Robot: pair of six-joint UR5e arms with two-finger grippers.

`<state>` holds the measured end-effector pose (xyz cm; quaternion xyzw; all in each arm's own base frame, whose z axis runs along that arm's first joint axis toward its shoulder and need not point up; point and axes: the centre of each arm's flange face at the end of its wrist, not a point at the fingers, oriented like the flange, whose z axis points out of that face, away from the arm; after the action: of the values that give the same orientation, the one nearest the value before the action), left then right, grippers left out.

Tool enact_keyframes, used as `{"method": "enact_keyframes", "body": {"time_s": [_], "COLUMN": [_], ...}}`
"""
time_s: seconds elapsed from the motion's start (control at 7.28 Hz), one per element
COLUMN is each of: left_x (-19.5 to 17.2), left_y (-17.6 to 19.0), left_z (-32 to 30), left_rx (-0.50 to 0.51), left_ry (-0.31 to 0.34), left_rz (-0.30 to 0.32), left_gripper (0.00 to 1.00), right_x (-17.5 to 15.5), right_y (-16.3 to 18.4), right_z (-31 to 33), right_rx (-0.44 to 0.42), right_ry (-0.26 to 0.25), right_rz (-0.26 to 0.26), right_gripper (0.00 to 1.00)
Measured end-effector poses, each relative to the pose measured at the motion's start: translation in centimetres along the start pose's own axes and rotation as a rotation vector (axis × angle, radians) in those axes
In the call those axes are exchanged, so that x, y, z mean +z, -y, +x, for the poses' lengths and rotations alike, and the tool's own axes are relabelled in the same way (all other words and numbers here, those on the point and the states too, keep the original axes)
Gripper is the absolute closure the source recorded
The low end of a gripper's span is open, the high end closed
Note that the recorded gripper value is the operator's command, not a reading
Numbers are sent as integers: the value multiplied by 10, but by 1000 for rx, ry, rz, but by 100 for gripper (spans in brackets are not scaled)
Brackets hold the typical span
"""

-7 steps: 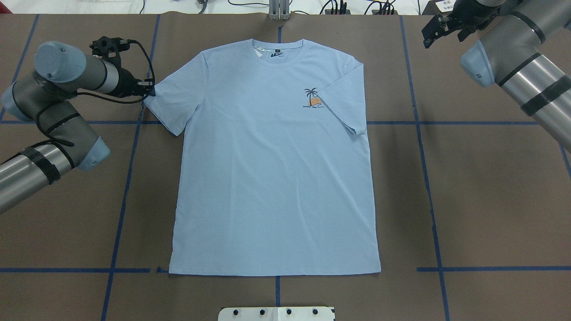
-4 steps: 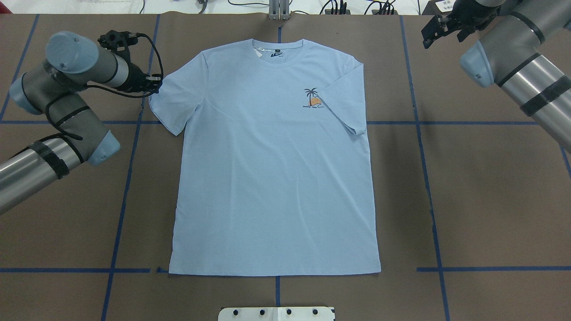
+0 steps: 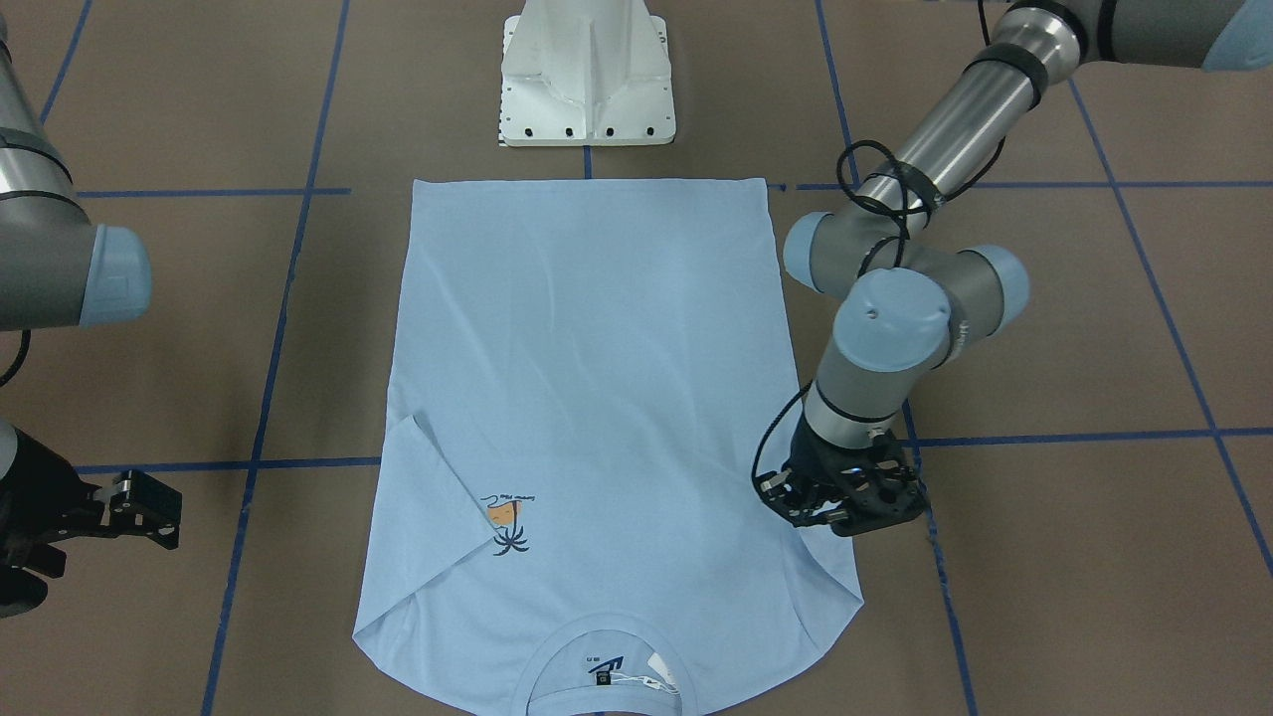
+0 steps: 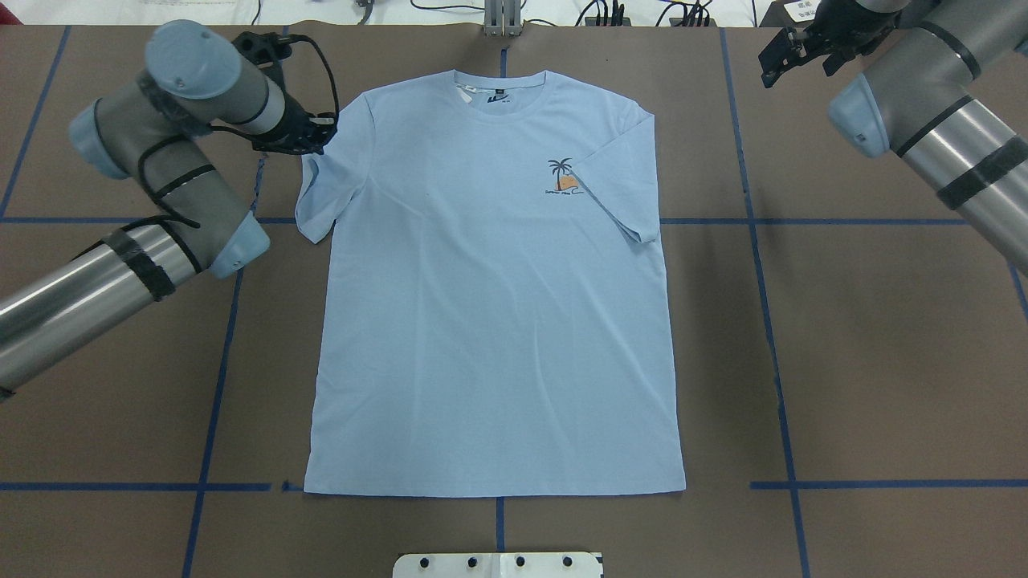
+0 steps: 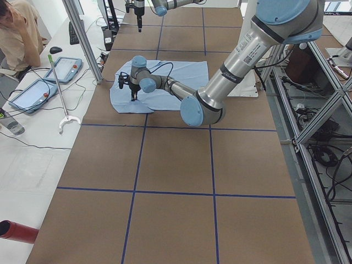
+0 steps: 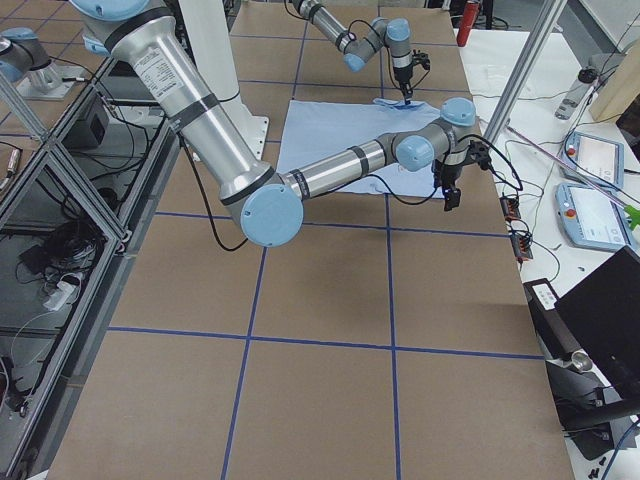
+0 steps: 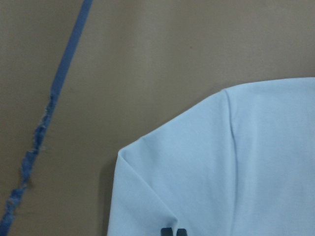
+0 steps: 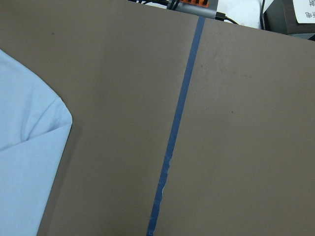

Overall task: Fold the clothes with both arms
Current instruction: 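Push the sleeve nearest the left gripper inward across the shirt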

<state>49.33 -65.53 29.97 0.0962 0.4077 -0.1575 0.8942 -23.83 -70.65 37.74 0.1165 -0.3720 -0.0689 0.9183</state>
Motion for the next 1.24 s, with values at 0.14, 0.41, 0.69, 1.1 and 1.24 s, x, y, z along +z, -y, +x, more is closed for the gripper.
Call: {"method": "enact_keyframes", "body": {"time_s": [0.14, 0.41, 0.69, 1.1, 1.24], "left_x": [3, 13, 18, -3, -16], "left_y": [-10, -21, -28, -40, -49], "left_z": [24, 56, 59, 39, 22], "left_rx": [7, 22, 51, 168, 206], "left_ry": [10, 24, -5, -99, -132], "left_rz": [-9, -29, -28, -28, -55], "left_gripper": [100, 78, 0, 0, 0], "right_x": [0, 1, 1, 1, 2], "right_y": [0, 0, -1, -3, -12], "right_z": [0, 0, 0, -7, -23], "right_rx": [0, 0, 1, 23, 41], "right_ry": [0, 0, 0, 7, 21], "right_rz": [0, -1, -2, -1, 1], "right_gripper": [0, 0, 0, 0, 0]}}
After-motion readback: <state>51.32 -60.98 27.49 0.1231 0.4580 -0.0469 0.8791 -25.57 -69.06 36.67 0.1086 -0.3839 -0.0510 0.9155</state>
